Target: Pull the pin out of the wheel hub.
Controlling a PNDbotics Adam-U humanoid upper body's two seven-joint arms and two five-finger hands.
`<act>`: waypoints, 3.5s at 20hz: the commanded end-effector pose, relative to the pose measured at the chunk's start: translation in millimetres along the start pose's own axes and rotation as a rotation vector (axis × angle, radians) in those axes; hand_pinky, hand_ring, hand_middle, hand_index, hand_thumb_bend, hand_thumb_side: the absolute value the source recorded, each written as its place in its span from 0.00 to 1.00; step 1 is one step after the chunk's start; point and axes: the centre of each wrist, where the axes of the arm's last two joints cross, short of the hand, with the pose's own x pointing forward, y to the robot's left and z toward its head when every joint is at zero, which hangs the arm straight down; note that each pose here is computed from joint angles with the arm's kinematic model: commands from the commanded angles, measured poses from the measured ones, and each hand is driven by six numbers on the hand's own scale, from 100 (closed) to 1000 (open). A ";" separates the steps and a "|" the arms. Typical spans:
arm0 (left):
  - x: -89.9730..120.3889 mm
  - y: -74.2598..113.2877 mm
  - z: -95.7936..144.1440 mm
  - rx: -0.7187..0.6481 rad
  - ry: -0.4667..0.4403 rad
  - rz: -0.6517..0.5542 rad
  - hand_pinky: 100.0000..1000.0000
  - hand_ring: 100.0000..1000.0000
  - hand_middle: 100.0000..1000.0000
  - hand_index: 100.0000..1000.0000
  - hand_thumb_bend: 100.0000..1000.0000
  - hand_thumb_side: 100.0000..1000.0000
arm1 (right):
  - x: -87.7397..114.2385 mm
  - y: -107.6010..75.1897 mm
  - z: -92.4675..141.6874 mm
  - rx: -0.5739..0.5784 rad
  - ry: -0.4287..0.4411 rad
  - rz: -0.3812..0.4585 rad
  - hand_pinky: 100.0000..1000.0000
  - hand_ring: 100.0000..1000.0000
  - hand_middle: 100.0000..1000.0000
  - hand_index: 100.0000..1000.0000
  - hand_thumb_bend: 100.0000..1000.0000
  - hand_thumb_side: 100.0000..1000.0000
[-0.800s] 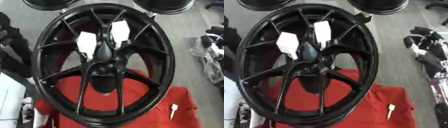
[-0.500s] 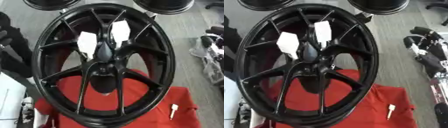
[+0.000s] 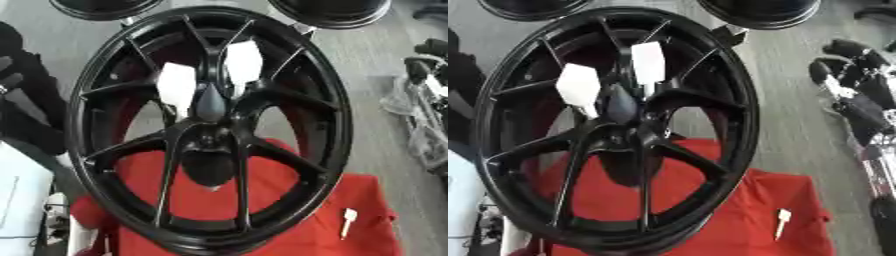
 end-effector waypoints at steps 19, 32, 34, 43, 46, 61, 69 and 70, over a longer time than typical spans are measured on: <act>10.5 18.4 3.8 0.008 -0.005 -0.083 0.75 0.80 0.76 0.82 0.06 0.80 | 157.1 6.0 -102.5 0.599 -0.288 0.460 0.87 0.74 0.72 0.77 0.46 0.13; 9.0 24.8 8.6 0.008 0.018 -0.111 0.74 0.81 0.76 0.82 0.06 0.81 | 166.8 39.1 -154.3 0.942 -0.285 0.741 0.85 0.75 0.73 0.78 0.46 0.18; 8.5 26.0 9.5 0.011 0.021 -0.112 0.74 0.81 0.76 0.82 0.06 0.81 | 159.6 47.0 -164.7 0.979 -0.272 0.769 0.86 0.75 0.74 0.78 0.46 0.18; 6.6 30.9 12.1 0.029 0.035 -0.120 0.75 0.81 0.76 0.82 0.06 0.81 | 130.6 70.5 -195.6 1.174 -0.200 0.960 0.86 0.80 0.78 0.82 0.46 0.23; 7.3 31.8 12.0 0.038 0.033 -0.119 0.75 0.81 0.76 0.82 0.06 0.81 | 123.2 76.6 -196.4 1.205 -0.194 1.014 0.85 0.79 0.77 0.82 0.45 0.24; 4.4 36.7 13.8 0.065 0.057 -0.123 0.75 0.81 0.76 0.82 0.06 0.82 | 115.7 113.0 -202.0 1.264 -0.267 1.116 0.83 0.78 0.75 0.82 0.43 0.25; 2.6 38.0 14.8 0.074 0.066 -0.119 0.75 0.81 0.76 0.82 0.07 0.82 | 123.0 143.5 -187.2 1.251 -0.348 1.057 0.82 0.76 0.75 0.84 0.47 0.23; 2.3 38.2 15.0 0.074 0.068 -0.119 0.75 0.81 0.76 0.82 0.07 0.82 | 122.0 144.7 -185.7 1.248 -0.342 1.058 0.81 0.76 0.74 0.85 0.50 0.23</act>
